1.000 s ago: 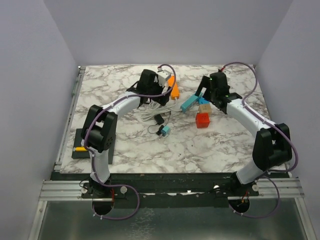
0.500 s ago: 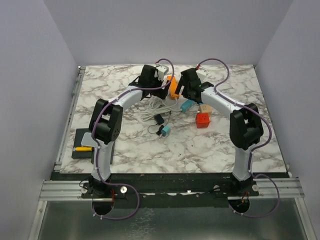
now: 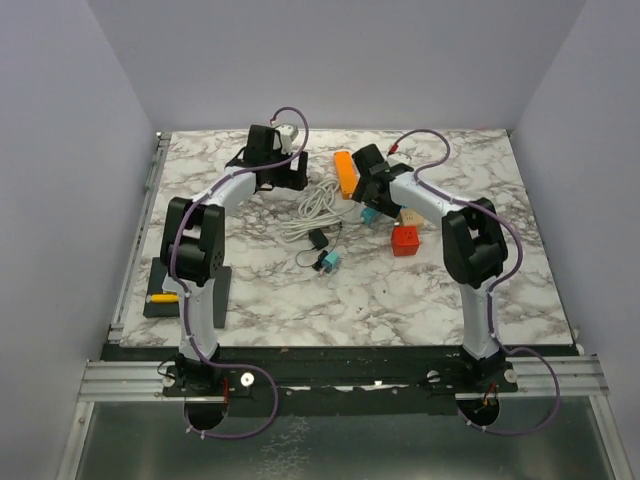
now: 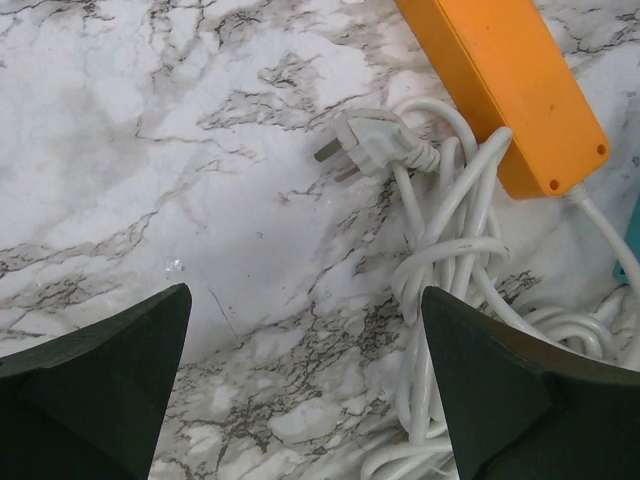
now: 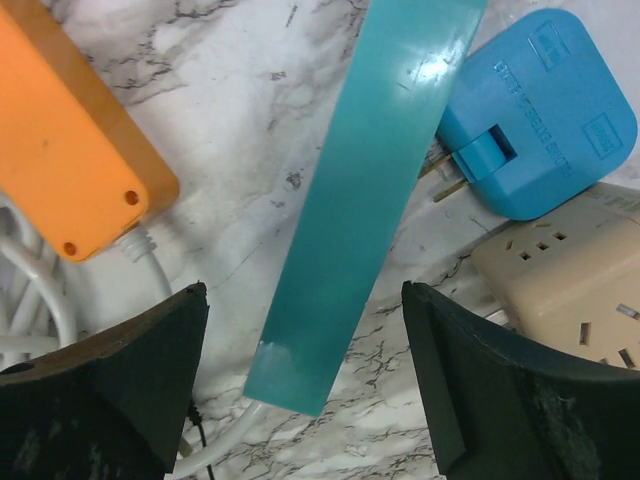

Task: Insert the plug

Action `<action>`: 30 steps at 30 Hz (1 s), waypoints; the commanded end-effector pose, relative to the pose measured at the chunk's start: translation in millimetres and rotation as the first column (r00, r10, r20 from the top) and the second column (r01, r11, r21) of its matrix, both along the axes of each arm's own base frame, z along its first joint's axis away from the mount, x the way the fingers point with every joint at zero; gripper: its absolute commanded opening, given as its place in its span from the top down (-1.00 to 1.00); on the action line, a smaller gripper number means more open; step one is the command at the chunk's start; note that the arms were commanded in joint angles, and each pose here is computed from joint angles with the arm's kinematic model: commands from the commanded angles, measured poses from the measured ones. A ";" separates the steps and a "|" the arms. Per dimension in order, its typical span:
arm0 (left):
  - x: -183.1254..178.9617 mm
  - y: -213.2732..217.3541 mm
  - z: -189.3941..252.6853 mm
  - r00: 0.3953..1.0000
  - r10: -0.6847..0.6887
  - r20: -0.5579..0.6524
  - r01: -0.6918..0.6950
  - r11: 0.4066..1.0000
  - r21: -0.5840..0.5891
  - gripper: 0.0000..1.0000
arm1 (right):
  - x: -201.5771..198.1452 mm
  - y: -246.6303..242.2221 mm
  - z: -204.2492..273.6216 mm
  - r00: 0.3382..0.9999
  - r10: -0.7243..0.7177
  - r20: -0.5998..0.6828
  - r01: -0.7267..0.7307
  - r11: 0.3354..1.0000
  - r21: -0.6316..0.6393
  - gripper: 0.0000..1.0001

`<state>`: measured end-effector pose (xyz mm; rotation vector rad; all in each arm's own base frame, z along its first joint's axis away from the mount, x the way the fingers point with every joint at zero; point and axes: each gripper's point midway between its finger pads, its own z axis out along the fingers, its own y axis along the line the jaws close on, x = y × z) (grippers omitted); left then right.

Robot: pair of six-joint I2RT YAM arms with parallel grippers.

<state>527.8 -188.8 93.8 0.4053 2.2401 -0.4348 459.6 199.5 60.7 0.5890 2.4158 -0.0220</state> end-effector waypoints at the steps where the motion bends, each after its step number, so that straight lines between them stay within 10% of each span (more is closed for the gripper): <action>1: -13.8 7.0 43.4 1.000 0.011 0.010 -0.010 0.994 -0.107 -0.98 | -5.1 -9.7 -17.6 0.998 -0.046 -0.036 0.044 0.996 -0.074 -0.61; 12: -43.0 31.1 86.1 0.998 0.039 0.047 -0.033 0.990 -0.135 -0.98 | 39.1 8.1 24.1 0.994 0.045 0.098 -0.034 0.994 -0.108 0.38; 30: -66.4 35.3 98.1 0.998 0.048 0.039 -0.041 0.985 -0.165 -0.98 | 43.2 51.2 309.9 0.742 0.304 0.598 -0.341 0.938 -0.054 0.62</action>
